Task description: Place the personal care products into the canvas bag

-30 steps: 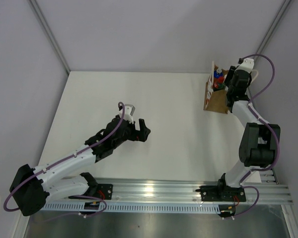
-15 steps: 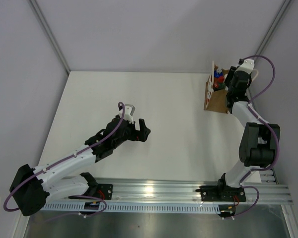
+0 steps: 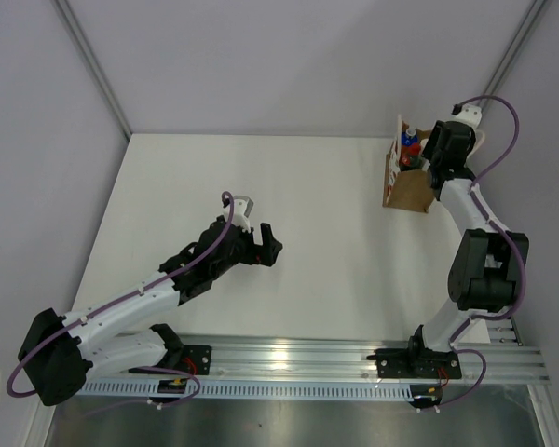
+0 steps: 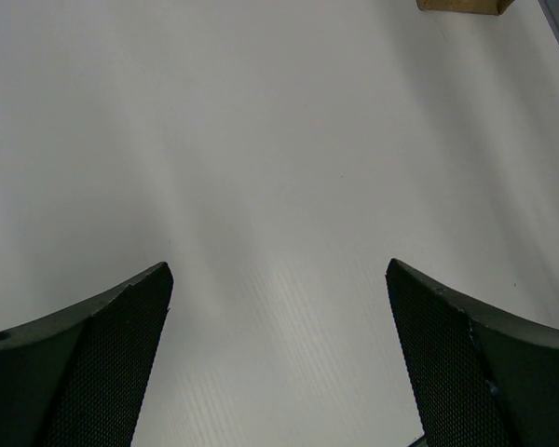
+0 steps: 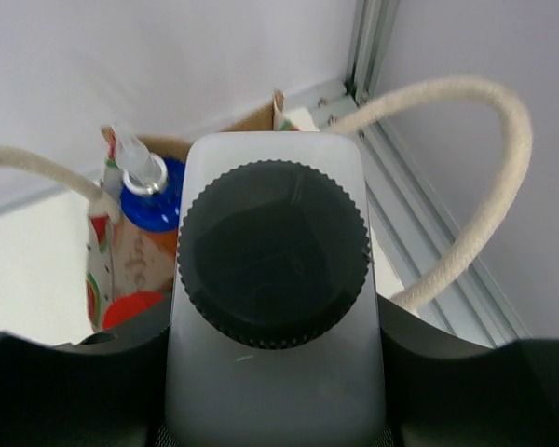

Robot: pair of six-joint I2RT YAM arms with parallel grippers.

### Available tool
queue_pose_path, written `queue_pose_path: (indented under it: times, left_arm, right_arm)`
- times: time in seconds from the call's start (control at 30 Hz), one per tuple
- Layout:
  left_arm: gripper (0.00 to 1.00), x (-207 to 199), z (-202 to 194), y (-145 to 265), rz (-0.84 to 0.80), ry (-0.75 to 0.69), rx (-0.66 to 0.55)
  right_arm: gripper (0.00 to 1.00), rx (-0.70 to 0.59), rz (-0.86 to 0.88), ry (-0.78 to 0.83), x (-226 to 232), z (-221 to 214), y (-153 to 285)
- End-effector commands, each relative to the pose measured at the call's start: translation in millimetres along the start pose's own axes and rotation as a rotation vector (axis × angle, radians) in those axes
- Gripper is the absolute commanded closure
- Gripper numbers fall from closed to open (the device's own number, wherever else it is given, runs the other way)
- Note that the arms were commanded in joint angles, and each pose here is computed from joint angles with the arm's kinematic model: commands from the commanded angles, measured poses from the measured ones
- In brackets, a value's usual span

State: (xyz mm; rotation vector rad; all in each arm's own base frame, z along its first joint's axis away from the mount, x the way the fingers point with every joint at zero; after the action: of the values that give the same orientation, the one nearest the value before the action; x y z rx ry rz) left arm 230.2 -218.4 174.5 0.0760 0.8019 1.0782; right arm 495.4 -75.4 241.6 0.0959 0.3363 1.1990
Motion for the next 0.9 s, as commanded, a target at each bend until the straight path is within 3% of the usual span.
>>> queue_pose_path:
  times: [0.0, 0.5, 0.8, 0.87]
  left_arm:
    - [0.01, -13.7, 15.0, 2.7, -0.051, 0.028, -0.047]
    - [0.01, -13.0, 13.3, 0.8, -0.045, 0.029, -0.038]
    - [0.01, -13.5, 14.0, -0.7, -0.043, 0.026, -0.038]
    - [0.01, -13.3, 13.7, -0.7, -0.042, 0.025, -0.037]
  right_arm:
    - [1.0, 0.12, 0.002, 0.004, -5.2, -11.0, 13.8]
    - [1.0, 0.124, 0.051, 0.002, -5.6, -26.9, 32.7]
    - [0.8, 0.129, 0.049, -0.019, 1.1, -45.2, 17.4]
    - [0.71, 0.138, 0.048, -0.02, 2.2, -48.8, 15.2]
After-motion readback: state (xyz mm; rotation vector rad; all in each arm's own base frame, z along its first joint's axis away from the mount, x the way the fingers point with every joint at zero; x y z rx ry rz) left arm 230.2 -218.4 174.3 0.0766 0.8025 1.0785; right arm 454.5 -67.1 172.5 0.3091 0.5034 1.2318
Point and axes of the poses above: each gripper's point midway between its finger pads, its own y axis back along the fingers, its own x axis along the line the jaws close on, z = x × y, the point moved 3 cm from there along y, back along the fingers, and after that the axes turned 15 degrees about y, right-handed, at the moved point
